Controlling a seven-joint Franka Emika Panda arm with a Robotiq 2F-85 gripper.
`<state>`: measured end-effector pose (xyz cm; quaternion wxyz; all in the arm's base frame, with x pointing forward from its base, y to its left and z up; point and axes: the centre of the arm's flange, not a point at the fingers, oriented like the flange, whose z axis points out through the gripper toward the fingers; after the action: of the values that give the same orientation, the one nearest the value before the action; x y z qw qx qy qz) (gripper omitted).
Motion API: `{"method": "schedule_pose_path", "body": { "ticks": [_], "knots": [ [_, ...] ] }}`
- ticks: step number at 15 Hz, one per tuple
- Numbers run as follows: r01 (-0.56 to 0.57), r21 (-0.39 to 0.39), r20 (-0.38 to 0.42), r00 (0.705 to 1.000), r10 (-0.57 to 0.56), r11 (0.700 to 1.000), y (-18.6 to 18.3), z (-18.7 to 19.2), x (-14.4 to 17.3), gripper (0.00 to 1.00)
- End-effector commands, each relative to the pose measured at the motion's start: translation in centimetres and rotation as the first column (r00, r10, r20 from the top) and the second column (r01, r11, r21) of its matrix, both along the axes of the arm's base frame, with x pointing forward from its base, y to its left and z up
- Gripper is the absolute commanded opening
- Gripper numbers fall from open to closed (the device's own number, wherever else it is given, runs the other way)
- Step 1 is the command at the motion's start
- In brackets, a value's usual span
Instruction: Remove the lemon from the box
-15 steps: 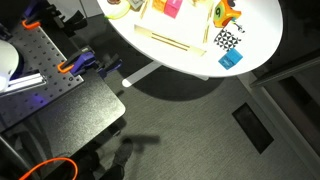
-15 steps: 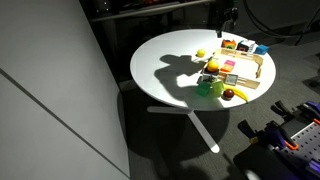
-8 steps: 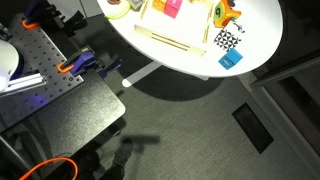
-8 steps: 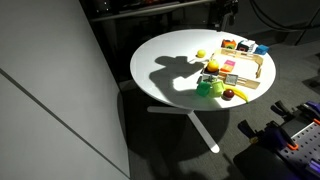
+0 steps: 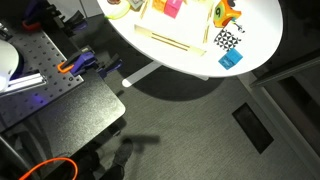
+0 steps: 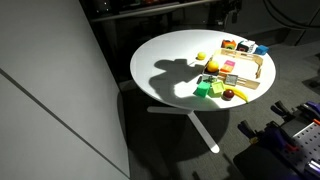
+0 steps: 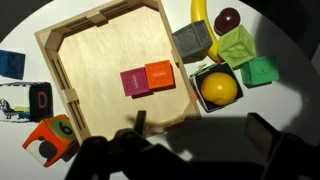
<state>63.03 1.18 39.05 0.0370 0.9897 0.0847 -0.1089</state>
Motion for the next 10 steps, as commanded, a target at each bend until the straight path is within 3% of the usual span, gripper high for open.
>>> {"method": "schedule_pose_path", "body": {
  "ticks": [1, 6, 7, 10],
  "knots": [
    [-0.026, 0.011, 0.039, 0.999, 0.025, 1.0, 0.0, 0.7, -2.9, 1.0],
    [-0.025, 0.011, 0.058, 0.998, 0.025, 1.0, 0.0, 0.8, -3.9, 1.0],
    [-0.01, 0.003, 0.034, 0.999, 0.01, 1.0, 0.1, 0.3, -2.4, 1.0],
    [-0.011, 0.003, 0.039, 0.999, 0.011, 1.0, 0.1, 0.3, -2.8, 1.0]
  ]
}}
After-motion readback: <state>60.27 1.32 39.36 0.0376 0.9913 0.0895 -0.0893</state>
